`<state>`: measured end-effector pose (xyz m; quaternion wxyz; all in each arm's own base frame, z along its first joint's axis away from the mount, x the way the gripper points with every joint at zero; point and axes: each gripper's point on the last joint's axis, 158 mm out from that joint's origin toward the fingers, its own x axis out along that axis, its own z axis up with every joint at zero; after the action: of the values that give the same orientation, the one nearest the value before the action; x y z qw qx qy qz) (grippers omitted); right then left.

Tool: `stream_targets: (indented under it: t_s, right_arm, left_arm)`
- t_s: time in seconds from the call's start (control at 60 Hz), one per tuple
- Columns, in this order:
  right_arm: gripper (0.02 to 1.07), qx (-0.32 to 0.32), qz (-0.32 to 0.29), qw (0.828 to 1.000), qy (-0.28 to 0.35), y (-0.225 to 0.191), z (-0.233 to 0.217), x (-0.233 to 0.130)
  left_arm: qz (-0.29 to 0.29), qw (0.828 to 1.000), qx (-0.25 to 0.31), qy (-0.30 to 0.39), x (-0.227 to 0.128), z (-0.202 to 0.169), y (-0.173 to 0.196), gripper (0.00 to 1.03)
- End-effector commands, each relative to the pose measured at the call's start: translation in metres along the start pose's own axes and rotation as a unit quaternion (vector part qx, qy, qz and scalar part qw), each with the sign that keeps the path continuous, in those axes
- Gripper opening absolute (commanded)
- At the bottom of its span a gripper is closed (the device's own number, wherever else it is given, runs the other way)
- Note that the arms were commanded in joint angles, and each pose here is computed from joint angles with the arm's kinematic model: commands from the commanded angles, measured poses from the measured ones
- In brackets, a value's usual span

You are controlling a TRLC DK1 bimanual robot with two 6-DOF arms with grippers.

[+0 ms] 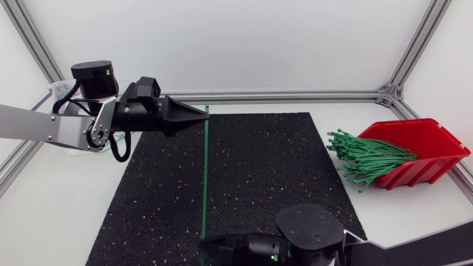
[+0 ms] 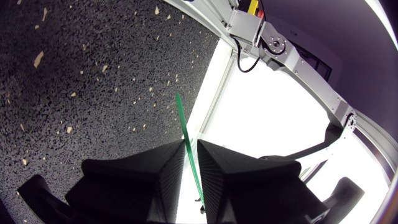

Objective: Take a green cable tie from the red box, thread the tail through the head to close it, then place it in the transparent bin on the left.

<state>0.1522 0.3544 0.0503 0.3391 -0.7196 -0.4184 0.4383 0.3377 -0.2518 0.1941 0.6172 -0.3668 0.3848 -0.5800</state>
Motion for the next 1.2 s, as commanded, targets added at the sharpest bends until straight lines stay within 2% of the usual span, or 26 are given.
stream_targets:
  t_s: [0.0, 0.467, 1.183]
  right_arm:
    - [0.2, -0.006, -0.006, 1.0, 0.0, -0.0015, -0.0001, -0.0038]
    - [0.21, -0.006, -0.004, 1.0, 0.004, 0.0015, -0.0006, -0.0101]
    - [0.22, -0.006, -0.004, 1.0, 0.01, -0.0012, -0.0069, -0.0004]
  left_arm:
    - [-0.005, 1.0, -0.009, 0.003, -0.0012, 0.0057, -0.0005, 0.04]
    - [-0.004, 1.0, -0.005, 0.0, -0.0034, 0.0082, -0.0025, 0.04]
    - [-0.006, 1.0, -0.004, 0.004, -0.0007, 0.005, -0.0052, 0.04]
